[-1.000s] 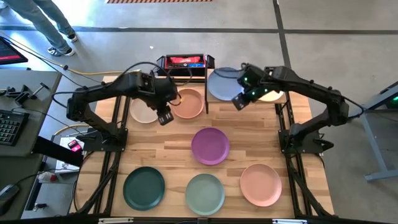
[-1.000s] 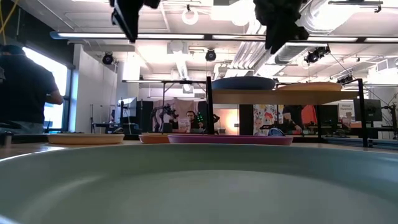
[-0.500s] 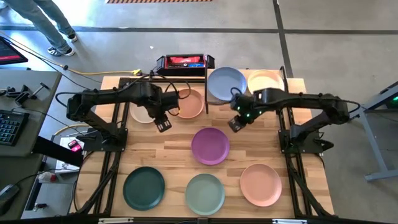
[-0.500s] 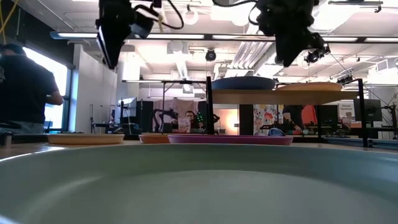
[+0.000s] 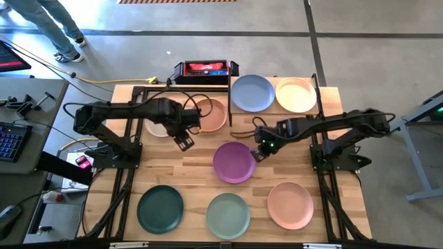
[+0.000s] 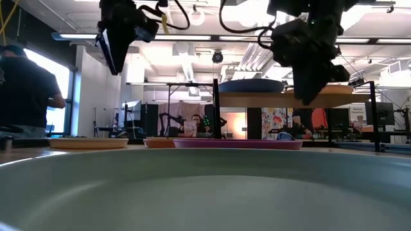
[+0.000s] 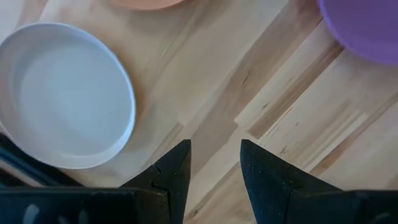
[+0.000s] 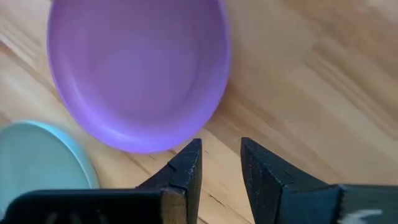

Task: Place and stack plates onto a shelf
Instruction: Stack the purple plate on top of the blue plate on the shelf

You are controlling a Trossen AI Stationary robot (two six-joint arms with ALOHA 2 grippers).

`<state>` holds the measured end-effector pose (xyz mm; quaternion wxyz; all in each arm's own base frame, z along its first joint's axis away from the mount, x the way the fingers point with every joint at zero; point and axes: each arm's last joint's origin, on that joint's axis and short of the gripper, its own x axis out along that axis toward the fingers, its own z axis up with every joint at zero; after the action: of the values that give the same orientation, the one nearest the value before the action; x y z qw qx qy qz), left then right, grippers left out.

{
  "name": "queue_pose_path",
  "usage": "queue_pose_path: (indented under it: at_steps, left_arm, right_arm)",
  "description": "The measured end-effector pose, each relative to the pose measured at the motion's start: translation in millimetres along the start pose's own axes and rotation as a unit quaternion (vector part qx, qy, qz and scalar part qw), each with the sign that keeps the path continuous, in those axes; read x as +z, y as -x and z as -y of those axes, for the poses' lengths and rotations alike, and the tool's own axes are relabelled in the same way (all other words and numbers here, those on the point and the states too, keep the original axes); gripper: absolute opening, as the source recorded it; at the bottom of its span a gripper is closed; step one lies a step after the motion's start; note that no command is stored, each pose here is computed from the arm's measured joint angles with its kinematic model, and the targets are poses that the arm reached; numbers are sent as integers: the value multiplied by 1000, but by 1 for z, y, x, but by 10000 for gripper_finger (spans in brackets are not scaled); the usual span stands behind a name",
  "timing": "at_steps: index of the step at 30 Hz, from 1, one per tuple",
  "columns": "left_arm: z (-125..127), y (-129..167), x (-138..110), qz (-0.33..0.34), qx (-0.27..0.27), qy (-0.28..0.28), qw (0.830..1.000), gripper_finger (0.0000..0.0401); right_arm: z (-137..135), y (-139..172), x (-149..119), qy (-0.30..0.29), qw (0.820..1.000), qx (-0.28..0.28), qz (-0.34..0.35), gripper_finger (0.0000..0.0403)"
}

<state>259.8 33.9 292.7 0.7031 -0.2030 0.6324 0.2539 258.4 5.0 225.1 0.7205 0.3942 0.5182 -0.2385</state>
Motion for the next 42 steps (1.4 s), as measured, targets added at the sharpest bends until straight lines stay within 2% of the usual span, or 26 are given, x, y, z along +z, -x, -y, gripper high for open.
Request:
queue_pose_path:
  at_steps: [4,10,19,30,38,42]
  left_arm:
    - [7,1,0,15,-12,31,999,129]
    - [21,2,-6,25,-25,60,998,129]
    - [40,5,-16,38,-47,97,993,129]
    - [62,9,-17,81,-103,91,987,129]
    - [63,10,-15,91,-112,92,985,129]
    - [63,10,-15,92,-111,92,985,129]
  right_arm:
    - [1,-11,-7,13,1000,8,4,104]
    - [4,-24,-12,12,999,10,48,131]
    - [8,-38,-13,16,997,3,73,133]
    - [4,-68,-8,39,996,-17,74,133]
    - [6,-90,-9,46,997,-39,45,132]
    - [4,-92,-8,49,997,-29,46,106]
